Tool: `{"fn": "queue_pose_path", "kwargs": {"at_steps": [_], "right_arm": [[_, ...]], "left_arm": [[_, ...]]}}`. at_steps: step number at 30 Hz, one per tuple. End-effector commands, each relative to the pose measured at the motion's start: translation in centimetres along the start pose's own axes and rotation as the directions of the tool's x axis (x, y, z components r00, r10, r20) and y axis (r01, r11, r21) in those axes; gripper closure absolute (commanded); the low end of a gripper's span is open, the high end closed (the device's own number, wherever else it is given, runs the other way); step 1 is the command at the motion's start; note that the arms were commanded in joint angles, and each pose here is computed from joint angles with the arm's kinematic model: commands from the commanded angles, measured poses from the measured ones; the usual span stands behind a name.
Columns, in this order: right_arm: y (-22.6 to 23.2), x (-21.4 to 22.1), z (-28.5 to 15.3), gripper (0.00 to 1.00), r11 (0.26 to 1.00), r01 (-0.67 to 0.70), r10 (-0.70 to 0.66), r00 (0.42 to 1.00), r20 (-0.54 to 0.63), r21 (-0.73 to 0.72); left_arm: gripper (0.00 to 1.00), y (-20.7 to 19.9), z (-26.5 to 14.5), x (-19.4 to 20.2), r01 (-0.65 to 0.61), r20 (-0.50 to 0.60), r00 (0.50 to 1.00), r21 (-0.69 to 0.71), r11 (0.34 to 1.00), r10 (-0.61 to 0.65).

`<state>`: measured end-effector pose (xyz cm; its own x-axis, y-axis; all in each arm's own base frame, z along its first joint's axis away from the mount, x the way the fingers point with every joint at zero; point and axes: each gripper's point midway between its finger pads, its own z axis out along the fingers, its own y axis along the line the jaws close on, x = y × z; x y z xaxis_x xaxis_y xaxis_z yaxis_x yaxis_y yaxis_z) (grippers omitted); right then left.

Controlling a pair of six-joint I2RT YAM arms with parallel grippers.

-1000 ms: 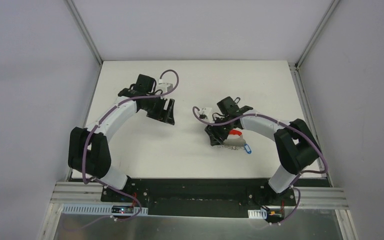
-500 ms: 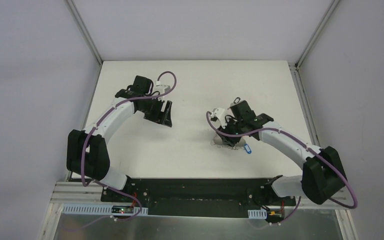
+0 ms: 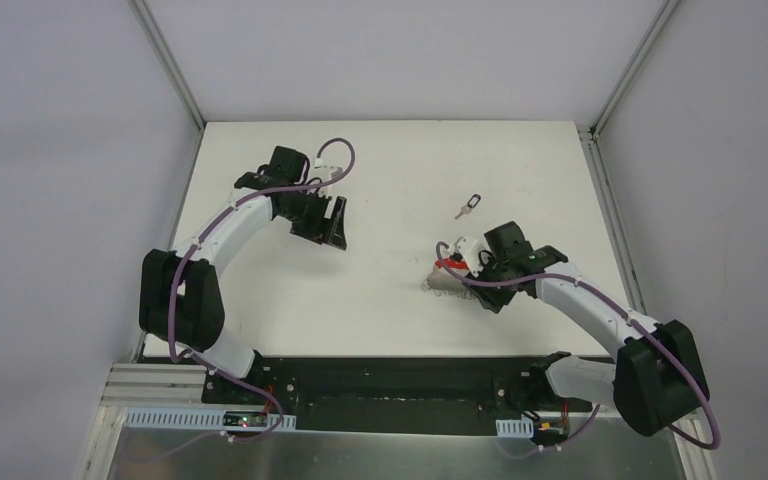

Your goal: Put the keys on the keyring

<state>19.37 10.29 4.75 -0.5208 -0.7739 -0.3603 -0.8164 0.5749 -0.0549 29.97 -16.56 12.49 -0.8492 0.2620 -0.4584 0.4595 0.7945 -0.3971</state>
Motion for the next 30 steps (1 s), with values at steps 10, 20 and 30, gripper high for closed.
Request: {"fn": "queue_pose_path", "kwargs": {"at_steps": [10, 20, 30], "right_arm": [[-0.7, -0.7, 1.2, 0.6, 1.0, 0.001, -0.001, 1.0, 0.006, 0.007], [-1.0, -1.2, 2.1, 0.62, 1.0, 0.008, -0.008, 1.0, -0.002, 0.005], [-1.6, -0.9, 2.7, 0.67, 0.999, 0.018, -0.017, 1.0, -0.017, 0.046]], "left_arm": [[0.28, -1.1, -0.7, -0.9, 0.007, 0.009, 1.0, 0.037, 0.999, -0.007], [0.27, -1.1, -0.4, -0.8, 0.016, -0.004, 1.0, 0.049, 0.999, -0.016], [0.28, -1.2, -0.3, -0.8, 0.018, -0.009, 1.0, 0.057, 0.998, -0.018]]}}
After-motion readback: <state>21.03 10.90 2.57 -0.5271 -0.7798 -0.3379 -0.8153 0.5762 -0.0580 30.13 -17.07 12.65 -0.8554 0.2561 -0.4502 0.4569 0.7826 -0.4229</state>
